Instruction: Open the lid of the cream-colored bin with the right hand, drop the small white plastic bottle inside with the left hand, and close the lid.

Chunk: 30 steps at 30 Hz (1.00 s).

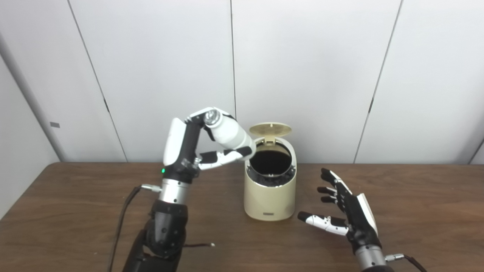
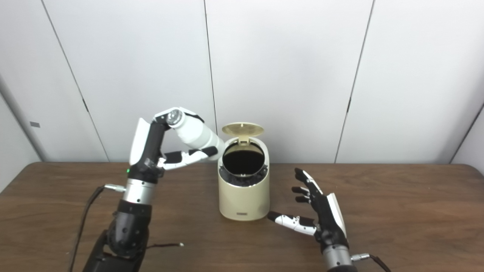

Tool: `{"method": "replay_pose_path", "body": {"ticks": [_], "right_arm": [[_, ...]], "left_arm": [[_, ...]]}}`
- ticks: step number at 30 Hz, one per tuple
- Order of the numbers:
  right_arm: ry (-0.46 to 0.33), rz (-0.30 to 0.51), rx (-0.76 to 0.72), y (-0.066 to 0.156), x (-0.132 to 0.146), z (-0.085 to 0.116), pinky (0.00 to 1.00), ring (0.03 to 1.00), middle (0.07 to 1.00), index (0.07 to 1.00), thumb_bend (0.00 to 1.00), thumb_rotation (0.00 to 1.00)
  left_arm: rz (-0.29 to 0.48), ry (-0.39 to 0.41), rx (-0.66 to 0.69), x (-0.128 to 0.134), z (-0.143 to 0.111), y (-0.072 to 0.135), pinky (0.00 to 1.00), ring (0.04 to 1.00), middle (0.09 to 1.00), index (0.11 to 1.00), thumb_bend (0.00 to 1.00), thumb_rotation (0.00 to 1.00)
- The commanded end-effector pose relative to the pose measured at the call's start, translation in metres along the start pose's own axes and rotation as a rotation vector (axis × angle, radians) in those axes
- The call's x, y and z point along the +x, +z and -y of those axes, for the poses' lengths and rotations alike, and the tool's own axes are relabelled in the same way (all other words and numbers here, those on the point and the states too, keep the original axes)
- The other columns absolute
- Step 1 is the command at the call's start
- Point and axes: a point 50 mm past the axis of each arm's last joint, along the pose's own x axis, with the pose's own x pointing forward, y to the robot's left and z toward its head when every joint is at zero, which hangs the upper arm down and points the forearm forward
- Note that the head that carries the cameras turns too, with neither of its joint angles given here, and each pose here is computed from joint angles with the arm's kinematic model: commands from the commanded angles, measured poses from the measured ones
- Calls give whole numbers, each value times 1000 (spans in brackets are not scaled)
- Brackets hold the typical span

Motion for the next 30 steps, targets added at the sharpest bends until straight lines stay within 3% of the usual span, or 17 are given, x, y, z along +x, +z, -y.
{"method": "replay_pose_path", "body": {"ticks": [1, 15, 30], "right_arm": [[-35, 121, 18, 25, 12, 2, 696, 782, 886, 879, 869, 272], [-50, 131, 23, 29, 12, 3, 696, 784, 885, 880, 868, 293], [-47, 141, 23, 32, 10, 2, 700, 785, 886, 881, 865, 304]], "left_arm": [[104, 44, 4, 21, 0, 14, 329, 401, 477, 520, 502, 0], [72, 76, 13, 7, 41, 0, 342, 391, 480, 519, 501, 0], [194, 129, 206, 6, 58, -26, 338, 394, 469, 519, 502, 0]]}}
